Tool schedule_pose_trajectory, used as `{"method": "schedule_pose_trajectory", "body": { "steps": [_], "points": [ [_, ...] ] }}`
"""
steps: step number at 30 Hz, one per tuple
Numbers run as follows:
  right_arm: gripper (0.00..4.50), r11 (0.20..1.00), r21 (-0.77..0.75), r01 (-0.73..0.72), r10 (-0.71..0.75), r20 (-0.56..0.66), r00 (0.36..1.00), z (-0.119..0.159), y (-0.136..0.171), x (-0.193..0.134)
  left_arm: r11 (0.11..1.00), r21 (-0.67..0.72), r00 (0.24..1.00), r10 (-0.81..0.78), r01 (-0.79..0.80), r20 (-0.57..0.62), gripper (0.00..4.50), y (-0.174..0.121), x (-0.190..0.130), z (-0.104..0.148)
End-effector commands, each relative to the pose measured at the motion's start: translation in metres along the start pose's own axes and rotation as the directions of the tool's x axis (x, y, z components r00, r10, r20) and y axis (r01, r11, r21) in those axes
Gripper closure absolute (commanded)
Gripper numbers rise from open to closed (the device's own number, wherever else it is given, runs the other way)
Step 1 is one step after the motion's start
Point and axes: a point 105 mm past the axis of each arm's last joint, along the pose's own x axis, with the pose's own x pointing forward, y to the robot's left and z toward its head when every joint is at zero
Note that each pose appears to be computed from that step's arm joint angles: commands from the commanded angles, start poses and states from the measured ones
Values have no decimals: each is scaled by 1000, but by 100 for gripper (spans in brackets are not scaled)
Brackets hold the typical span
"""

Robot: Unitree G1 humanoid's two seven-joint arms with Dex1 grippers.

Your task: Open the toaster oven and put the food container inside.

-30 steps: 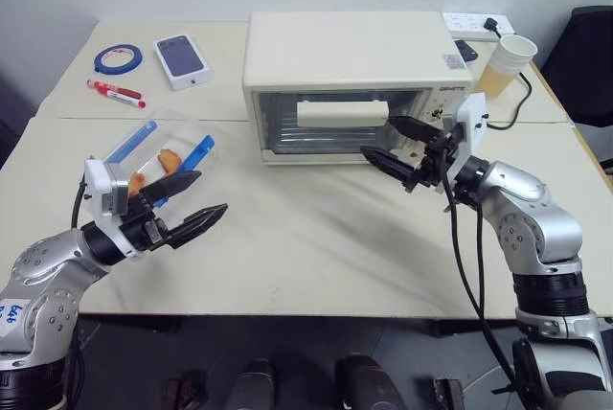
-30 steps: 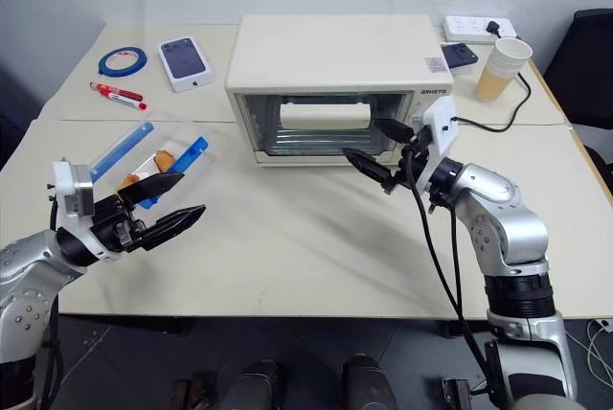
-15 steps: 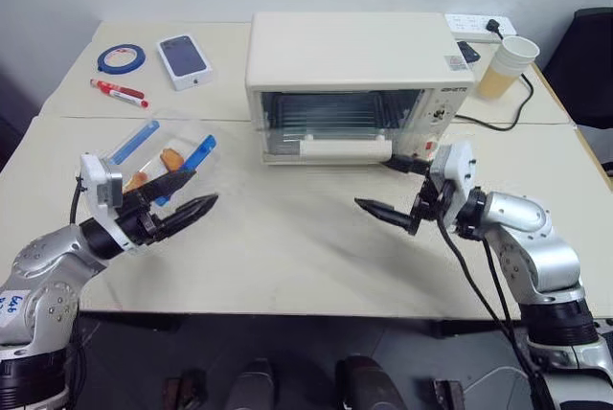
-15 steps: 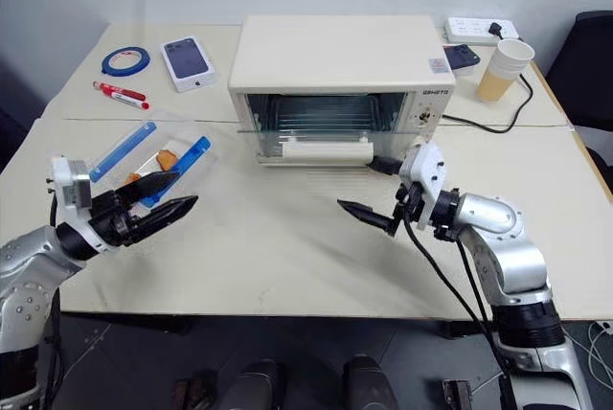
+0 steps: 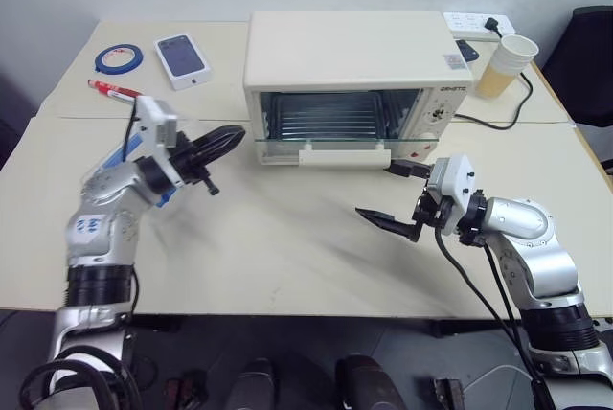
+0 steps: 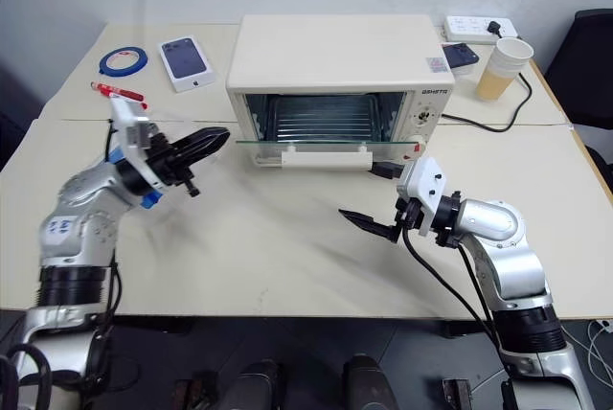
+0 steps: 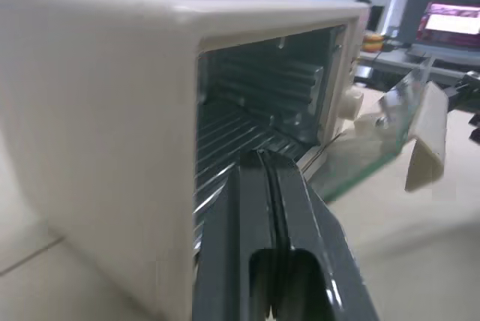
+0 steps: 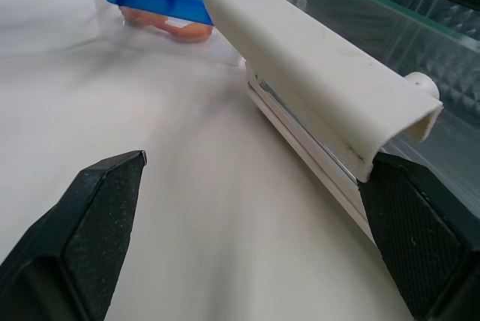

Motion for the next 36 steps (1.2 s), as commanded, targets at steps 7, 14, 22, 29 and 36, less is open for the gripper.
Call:
{"method": "schedule_pose_trajectory", "body": {
  "steps": [7,14,22,29,36],
  "points": [
    [0,996,-3,93,-93,-41,995,-5,10,-34,972,-10,970,-234,234,-60,447,-30,2,-13],
    [0,967,29,255,-243,-212,946,-36,30,-107,963,5,943,-264,271,-202,447,-40,-10,-41],
    [0,950,-51,307,-311,-182,933,-24,11,-119,974,38,918,-195,221,-347,447,-53,-13,-77],
    [0,976,-74,207,-211,-57,976,-3,1,-77,989,-1,952,-146,151,-269,418,-62,-24,-66],
    [0,977,-199,76,-66,61,996,13,10,-32,999,-19,989,32,-35,-142,271,-57,-83,-12]
  ]
}}
